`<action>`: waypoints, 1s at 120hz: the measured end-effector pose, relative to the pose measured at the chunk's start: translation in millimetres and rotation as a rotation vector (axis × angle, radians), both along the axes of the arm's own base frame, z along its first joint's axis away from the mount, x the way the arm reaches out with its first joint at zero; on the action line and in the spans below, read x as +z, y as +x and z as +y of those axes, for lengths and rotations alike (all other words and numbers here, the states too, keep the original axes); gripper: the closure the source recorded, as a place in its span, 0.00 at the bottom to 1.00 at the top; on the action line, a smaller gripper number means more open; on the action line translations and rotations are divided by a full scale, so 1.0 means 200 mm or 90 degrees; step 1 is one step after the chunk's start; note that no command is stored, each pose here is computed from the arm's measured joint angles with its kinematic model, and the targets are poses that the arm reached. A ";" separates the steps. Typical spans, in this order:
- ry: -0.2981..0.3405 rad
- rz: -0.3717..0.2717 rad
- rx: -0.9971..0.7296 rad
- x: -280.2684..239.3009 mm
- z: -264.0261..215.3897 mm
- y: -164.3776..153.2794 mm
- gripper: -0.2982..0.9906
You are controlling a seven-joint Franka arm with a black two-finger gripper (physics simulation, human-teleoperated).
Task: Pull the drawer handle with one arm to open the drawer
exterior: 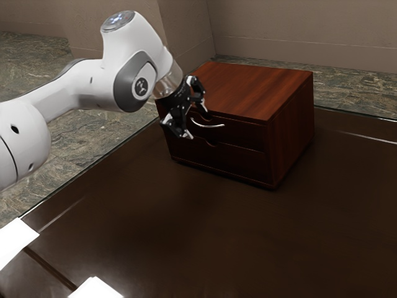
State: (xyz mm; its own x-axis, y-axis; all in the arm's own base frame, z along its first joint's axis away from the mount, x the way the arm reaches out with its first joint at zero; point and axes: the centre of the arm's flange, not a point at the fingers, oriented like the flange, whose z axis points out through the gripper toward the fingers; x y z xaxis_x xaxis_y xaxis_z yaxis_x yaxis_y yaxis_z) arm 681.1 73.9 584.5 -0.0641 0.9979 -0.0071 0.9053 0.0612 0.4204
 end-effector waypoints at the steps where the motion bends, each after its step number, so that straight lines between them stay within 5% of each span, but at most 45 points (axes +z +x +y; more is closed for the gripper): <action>1: 0.000 0.000 0.000 0.00 0.00 0.00 0.33; 120: -0.007 0.016 0.026 -0.15 0.02 0.06 0.51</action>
